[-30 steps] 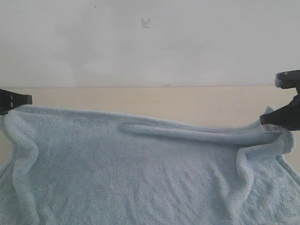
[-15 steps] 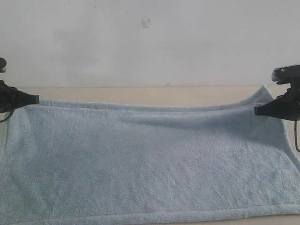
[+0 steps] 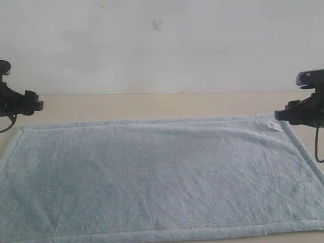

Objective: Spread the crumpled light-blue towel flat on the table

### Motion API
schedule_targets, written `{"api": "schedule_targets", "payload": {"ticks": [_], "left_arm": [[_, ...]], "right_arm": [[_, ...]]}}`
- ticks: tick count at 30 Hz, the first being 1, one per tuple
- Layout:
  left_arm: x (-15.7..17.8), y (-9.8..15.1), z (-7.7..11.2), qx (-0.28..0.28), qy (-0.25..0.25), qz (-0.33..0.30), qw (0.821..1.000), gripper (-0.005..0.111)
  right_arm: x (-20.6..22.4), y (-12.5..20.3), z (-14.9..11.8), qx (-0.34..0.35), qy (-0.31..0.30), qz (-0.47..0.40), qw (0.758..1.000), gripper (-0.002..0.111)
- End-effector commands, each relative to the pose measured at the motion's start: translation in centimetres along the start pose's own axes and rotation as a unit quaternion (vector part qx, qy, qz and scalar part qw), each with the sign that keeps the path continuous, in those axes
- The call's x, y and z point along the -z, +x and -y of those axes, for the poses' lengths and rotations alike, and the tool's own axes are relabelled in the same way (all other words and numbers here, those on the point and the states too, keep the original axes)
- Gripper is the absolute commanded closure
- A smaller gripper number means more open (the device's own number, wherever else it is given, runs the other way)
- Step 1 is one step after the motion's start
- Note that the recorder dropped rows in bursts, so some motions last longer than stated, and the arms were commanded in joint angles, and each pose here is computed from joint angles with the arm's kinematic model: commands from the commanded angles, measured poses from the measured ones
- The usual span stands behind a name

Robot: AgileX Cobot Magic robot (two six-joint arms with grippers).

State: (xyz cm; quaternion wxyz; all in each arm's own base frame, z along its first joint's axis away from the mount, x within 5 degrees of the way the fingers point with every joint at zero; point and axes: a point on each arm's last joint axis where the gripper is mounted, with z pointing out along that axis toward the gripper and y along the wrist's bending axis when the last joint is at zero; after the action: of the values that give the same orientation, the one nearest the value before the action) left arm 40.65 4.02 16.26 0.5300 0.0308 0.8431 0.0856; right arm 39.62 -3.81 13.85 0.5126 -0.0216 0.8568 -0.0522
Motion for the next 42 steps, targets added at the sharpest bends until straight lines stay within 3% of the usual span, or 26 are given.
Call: {"api": "schedule_targets", "payload": {"ticks": [1, 3, 5, 7, 8, 10, 14, 20, 25, 31, 38, 42], "left_arm": [[2.1, -2.9, -0.8, 0.024, -0.012, 0.023, 0.999, 0.034], [3.4, -3.9, -1.0, 0.042, -0.007, 0.008, 0.999, 0.048], [4.6, -4.1, -0.8, 0.086, 0.008, -0.038, 0.996, 0.073], [5.5, -3.5, -0.5, 0.106, 0.026, -0.105, 0.988, 0.101], [6.0, -3.1, -0.3, 0.104, 0.037, -0.141, 0.984, 0.102], [6.8, -2.2, 0.1, 0.101, 0.056, -0.213, 0.970, 0.103], [8.9, 0.1, 1.1, 0.100, 0.086, -0.321, 0.938, 0.103], [11.7, 3.5, 2.1, 0.100, 0.095, -0.362, 0.922, 0.103], [12.3, 4.4, 2.4, 0.125, 0.093, -0.358, 0.921, 0.103], [12.0, 3.7, 3.0, 0.212, 0.102, -0.328, 0.915, 0.103], [11.8, 2.7, 3.9, 0.210, 0.168, -0.283, 0.921, 0.103], [11.8, 2.4, 4.1, 0.218, 0.181, -0.270, 0.920, 0.103]], "right_arm": [[2.3, -3.0, 0.8, -0.021, 0.009, 0.016, 1.000, 0.050], [3.6, -3.7, 0.9, -0.058, 0.010, -0.012, 0.998, 0.050], [4.5, -3.8, 0.9, -0.092, 0.010, -0.048, 0.995, 0.054], [5.3, -2.8, 0.8, -0.099, 0.010, -0.125, 0.987, 0.070], [5.6, -2.2, 0.8, -0.096, 0.009, -0.164, 0.982, 0.079], [6.3, -0.5, 0.6, -0.090, 0.007, -0.259, 0.962, 0.109], [7.9, 2.2, -0.2, -0.120, 0.001, -0.346, 0.930, 0.107], [10.1, 5.1, -0.7, -0.127, -0.002, -0.386, 0.914, 0.107], [10.2, 5.5, -0.8, -0.136, -0.001, -0.382, 0.914, 0.107], [9.4, 6.2, -0.9, -0.111, -0.014, -0.383, 0.917, 0.107], [8.1, 8.0, -1.1, -0.110, -0.013, -0.402, 0.909, 0.107], [8.3, 8.1, -1.0, -0.090, -0.015, -0.412, 0.907, 0.107]]}}
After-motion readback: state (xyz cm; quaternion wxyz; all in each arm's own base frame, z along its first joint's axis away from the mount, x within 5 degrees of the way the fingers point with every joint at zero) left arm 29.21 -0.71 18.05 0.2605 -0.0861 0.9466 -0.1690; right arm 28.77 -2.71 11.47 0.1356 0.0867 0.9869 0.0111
